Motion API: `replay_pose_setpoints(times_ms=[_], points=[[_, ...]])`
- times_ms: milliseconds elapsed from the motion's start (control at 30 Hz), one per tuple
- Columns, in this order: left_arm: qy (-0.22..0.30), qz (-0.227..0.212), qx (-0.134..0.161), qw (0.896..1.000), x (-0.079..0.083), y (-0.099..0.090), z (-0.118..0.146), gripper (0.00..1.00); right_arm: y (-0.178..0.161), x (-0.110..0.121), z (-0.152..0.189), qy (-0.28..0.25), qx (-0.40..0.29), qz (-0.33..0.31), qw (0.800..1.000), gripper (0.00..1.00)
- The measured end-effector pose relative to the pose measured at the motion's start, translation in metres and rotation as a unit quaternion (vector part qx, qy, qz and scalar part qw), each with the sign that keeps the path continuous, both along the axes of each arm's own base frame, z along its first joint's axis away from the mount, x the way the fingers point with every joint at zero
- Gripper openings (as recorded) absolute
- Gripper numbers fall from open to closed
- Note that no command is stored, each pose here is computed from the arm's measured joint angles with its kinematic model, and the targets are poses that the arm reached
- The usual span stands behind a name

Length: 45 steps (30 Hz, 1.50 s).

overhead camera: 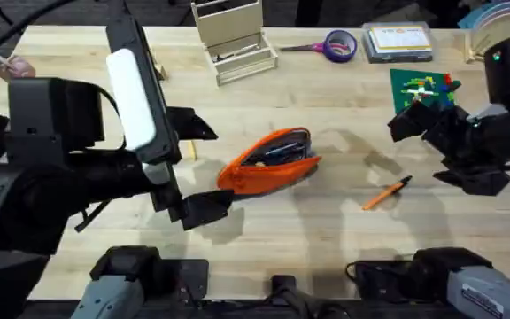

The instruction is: Unzip the bag, pick up the pens from the table one at a time and place them inside, then zip the bag closed.

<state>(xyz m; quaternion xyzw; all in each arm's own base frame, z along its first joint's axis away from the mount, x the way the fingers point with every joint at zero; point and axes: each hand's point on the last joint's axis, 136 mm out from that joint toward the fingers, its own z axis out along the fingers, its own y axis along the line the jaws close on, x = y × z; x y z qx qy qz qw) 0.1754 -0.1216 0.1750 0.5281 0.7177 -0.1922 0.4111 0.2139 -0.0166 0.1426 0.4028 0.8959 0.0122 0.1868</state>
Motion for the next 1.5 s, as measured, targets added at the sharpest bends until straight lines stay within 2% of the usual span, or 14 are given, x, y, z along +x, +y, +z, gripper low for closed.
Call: replay_pose_setpoints(times_ms=[300,733,1200,1500], points=[[0.000,0.000,0.000,1.000,0.000,0.000,0.000,0.993,-0.012,-0.006,-0.026,0.019,0.041,-0.044,0.998,0.996],[0.000,0.000,0.000,1.000,0.000,0.000,0.000,0.993,-0.008,-0.012,-0.070,0.077,0.057,-0.043,0.994,0.995],[0.000,0.000,0.000,1.000,0.000,0.000,0.000,0.993,-0.005,-0.025,-0.100,0.092,0.064,-0.043,0.993,0.992],[0.000,0.000,0.000,1.000,0.000,0.000,0.000,0.993,-0.006,-0.021,-0.101,0.083,0.061,-0.043,0.994,0.934]])
